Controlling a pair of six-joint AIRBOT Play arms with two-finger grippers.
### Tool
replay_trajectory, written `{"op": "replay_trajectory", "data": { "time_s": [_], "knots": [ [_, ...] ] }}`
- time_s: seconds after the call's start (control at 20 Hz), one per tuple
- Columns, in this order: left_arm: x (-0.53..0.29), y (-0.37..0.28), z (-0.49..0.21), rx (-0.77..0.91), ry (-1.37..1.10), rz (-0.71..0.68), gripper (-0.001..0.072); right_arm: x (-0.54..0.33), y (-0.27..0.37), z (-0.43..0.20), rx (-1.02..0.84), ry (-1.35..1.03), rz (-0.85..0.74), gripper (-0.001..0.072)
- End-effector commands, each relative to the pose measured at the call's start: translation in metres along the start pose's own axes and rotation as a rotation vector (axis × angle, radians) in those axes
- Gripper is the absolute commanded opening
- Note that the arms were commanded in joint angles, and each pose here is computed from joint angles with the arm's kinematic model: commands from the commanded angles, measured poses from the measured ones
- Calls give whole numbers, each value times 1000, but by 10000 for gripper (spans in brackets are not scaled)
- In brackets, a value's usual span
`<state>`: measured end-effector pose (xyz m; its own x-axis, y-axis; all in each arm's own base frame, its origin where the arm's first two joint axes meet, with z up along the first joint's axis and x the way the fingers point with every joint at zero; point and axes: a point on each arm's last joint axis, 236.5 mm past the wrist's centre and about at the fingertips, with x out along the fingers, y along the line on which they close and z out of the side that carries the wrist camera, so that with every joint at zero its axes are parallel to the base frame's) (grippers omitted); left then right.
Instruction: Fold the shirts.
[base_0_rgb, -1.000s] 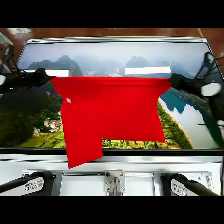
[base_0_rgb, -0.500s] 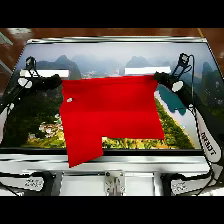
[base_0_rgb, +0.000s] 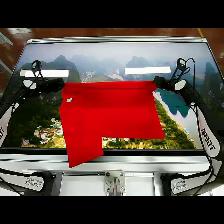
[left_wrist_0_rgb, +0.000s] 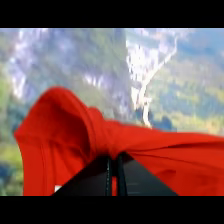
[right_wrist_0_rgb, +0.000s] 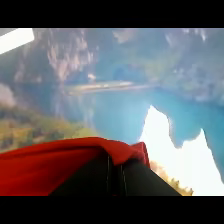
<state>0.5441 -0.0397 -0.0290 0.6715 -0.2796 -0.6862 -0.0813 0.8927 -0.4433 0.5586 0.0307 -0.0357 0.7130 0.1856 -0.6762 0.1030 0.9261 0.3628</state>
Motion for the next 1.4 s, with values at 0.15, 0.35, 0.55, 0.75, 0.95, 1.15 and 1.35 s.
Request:
{"op": "replay_trajectory", "data": {
  "time_s": [0.15, 0.35, 0.55, 0.75, 0.95, 1.15, 1.35],
  "knots": [
    [-18, 0, -100, 78, 437, -53, 39, -23, -19, -97, -55, 435, -47, 56],
    [-37, 30, -124, 45, 571, 32, 39, -34, -42, -114, -45, 519, -149, 56],
    [-39, 39, -122, 16, 568, 46, 40, -28, -39, -124, -4, 540, -148, 56],
    [-34, 36, -133, -3, 603, 37, 49, -19, -32, -137, 36, 565, -127, 83],
    [-53, 33, -134, -45, 676, 17, 466, -39, -20, -107, -10, 494, -88, 535],
    [-114, 42, -120, -143, 752, 11, 465, -115, -46, -72, -103, 480, -177, 535],
    [-167, 50, -152, -174, 763, 11, 472, -200, -101, -109, -42, 707, -245, 535]
  ]
}}
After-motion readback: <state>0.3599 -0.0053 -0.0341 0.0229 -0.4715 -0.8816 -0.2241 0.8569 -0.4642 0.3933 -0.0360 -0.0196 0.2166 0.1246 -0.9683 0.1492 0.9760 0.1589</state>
